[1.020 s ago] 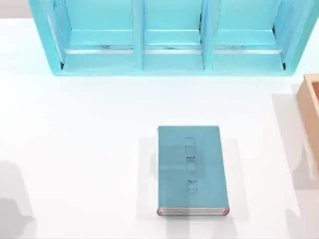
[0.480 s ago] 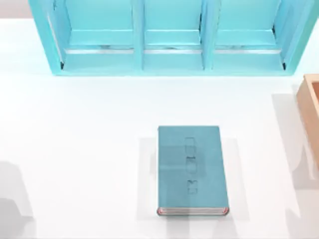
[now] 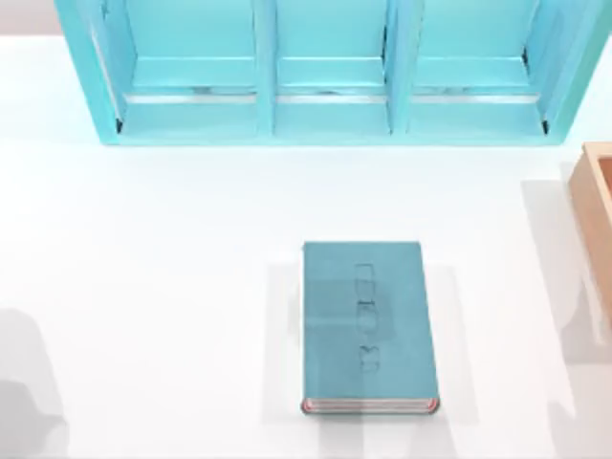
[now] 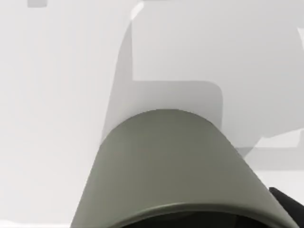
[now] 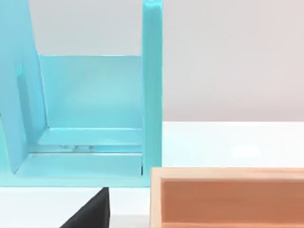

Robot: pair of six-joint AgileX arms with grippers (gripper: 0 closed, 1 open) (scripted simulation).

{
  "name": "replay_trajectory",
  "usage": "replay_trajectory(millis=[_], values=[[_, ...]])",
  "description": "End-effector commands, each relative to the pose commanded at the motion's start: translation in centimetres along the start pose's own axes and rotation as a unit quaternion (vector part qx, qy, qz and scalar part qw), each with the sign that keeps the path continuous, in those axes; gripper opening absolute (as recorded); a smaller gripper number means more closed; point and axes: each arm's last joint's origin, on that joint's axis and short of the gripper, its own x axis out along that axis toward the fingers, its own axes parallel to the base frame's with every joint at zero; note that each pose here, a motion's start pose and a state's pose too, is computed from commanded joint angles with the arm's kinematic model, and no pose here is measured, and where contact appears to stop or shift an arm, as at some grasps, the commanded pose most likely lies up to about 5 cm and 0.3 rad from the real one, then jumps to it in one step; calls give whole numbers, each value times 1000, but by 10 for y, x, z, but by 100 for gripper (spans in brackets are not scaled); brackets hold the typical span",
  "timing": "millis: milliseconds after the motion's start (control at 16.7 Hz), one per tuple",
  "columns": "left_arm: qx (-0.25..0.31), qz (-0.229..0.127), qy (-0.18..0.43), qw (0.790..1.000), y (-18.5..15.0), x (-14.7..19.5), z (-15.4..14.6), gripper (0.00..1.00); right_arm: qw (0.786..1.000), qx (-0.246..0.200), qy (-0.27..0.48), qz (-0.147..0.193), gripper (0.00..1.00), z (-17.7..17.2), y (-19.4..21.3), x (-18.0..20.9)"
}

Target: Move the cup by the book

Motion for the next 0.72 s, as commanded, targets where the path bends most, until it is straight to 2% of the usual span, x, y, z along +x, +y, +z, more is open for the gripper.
replay_trajectory(millis=[300,720], values=[[0,1,1,1000,0,-1,0,0,1000,0,0,0,100,0,0,0],[-1,-1,0,1000,0,-44,-1,0,1000,0,0,0,100,0,0,0]])
